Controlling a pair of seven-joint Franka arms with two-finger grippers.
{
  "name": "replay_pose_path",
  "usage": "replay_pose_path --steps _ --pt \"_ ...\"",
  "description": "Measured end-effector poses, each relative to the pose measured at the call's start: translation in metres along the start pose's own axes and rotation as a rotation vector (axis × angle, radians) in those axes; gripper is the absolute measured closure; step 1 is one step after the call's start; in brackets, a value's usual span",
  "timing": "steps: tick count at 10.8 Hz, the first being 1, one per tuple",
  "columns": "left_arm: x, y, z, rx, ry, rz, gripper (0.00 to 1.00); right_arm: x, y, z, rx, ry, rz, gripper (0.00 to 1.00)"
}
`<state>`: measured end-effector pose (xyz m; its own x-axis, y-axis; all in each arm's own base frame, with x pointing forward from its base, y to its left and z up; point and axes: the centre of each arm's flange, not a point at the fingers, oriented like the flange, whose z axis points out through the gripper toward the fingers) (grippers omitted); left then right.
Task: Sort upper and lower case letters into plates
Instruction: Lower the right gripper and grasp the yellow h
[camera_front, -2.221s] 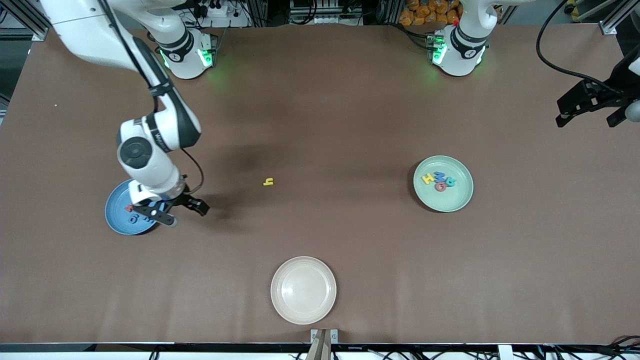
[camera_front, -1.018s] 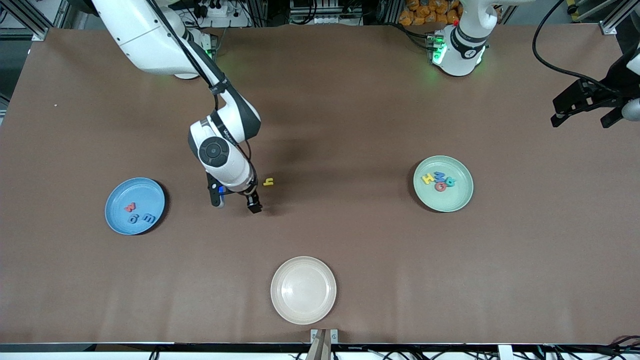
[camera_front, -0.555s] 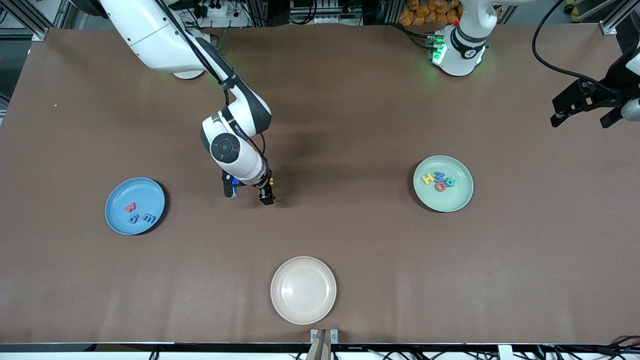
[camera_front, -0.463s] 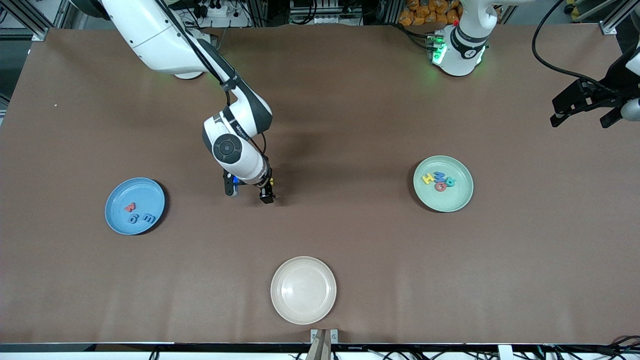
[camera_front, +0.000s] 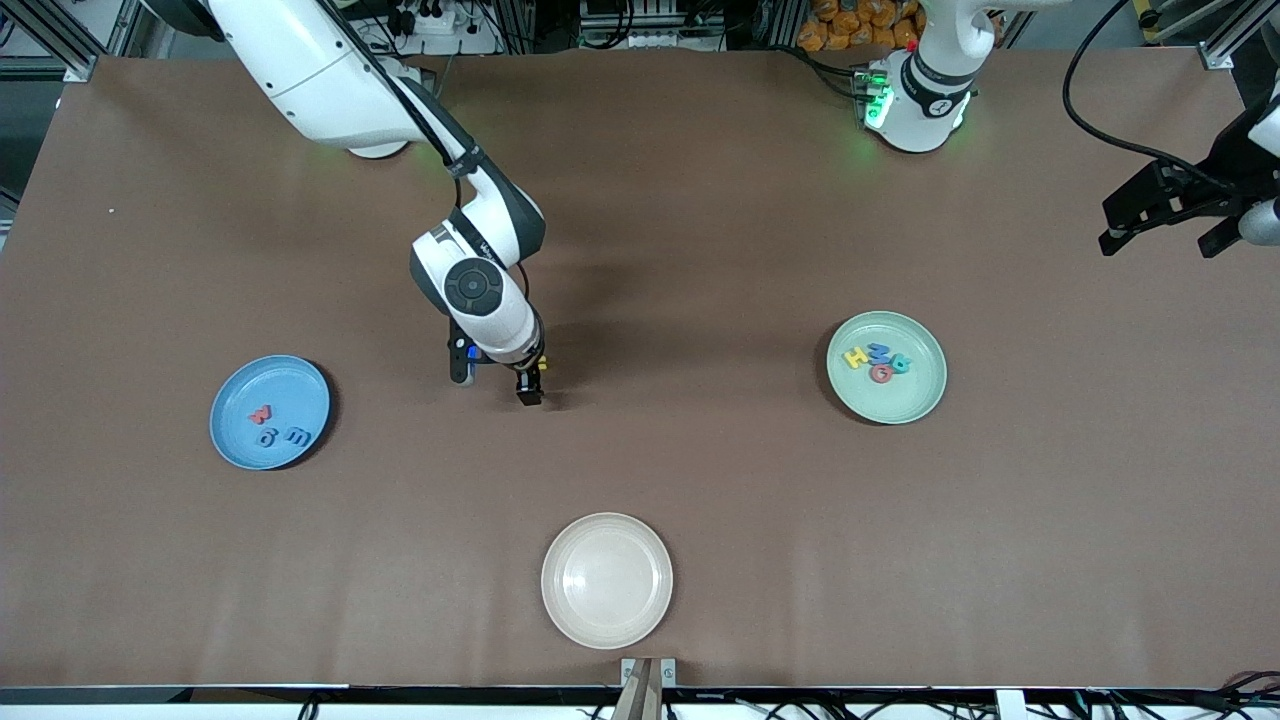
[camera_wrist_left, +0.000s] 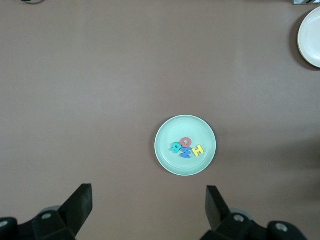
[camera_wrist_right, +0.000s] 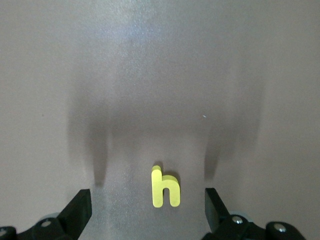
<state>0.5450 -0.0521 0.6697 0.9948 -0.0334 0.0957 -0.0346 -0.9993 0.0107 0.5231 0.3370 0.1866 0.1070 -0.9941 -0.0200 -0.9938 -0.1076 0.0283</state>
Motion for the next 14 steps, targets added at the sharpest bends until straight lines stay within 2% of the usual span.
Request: replay_pose_path --steps 4,8,14 --pt "0.001 -0.006 0.001 0.001 -0.002 -0.010 0.00 -0.002 -0.001 0.000 0.038 -0.015 -0.013 0.00" --pt "0.001 -0.006 0.002 0.001 -0.003 -0.010 0.00 0.002 0.010 0.013 0.017 -0.007 -0.016 0.00" --pt "0.002 -0.005 0.004 0.001 -0.007 -0.010 0.00 0.002 0.012 0.015 0.019 -0.009 -0.018 0.00"
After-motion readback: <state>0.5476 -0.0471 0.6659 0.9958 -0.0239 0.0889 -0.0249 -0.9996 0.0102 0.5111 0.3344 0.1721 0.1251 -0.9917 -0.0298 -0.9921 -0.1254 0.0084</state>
